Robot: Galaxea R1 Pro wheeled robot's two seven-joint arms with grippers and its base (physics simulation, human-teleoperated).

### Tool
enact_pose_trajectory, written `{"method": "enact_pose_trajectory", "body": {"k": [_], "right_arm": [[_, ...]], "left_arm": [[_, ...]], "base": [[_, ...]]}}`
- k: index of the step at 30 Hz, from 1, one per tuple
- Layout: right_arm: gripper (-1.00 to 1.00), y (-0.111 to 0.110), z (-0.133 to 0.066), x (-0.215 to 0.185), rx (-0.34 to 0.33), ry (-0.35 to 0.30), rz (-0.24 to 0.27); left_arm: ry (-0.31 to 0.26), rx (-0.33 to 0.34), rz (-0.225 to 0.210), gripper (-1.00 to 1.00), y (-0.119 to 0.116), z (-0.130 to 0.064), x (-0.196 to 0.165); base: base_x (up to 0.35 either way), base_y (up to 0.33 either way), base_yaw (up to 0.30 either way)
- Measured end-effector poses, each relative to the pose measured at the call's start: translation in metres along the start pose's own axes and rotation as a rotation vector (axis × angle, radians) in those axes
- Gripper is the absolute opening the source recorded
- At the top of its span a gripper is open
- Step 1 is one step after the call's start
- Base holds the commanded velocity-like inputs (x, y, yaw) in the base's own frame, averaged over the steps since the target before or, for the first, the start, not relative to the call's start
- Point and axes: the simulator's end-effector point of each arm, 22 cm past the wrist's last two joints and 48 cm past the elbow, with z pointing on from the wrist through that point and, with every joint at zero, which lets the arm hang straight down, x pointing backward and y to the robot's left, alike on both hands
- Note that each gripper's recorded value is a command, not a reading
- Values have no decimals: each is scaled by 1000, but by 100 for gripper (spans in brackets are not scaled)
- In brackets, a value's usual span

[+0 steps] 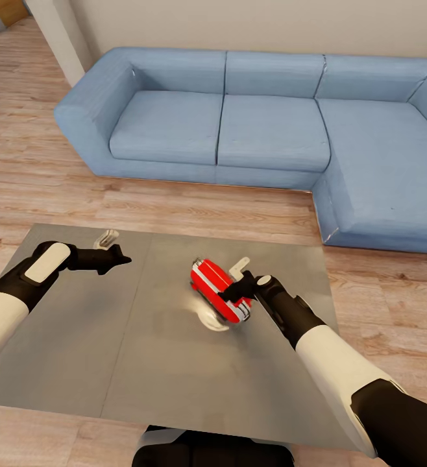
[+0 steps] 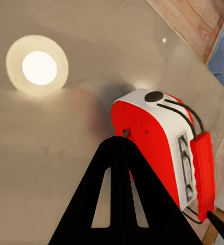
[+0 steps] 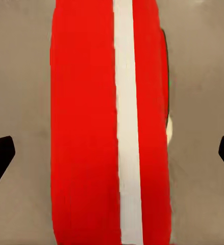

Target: Turn on the radio receiver that's on the table in the living room.

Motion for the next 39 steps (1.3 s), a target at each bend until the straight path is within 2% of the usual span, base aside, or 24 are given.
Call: {"method": "enact_pose_trajectory", "body": {"k": [19,21,24,28,33,39], "right_arm": [[100,-7,-5,-3,13,2,-7],[100,-11,-11,-14,23,1,-1],[100,-16,-37,-43,30,22,29],[100,-22,-64,-57,29,47,55],[100,-27,-72,-52,38,78,74],[100,-29,-74,-51,41,86,76]], "left_arm": [[0,-2,1,-100,1,0,0],[0,-4,3,-100,1,0,0],[-1,-7,5,-100,2,-1,0],[-2,-10,5,-100,3,-1,-1],[0,-11,8,-100,3,-1,0],[3,-12,11,-100,3,-1,0]], "base": [[0,0,0],[0,0,0],[0,0,0],[0,0,0],[-131,0,0],[-324,0,0]]}}
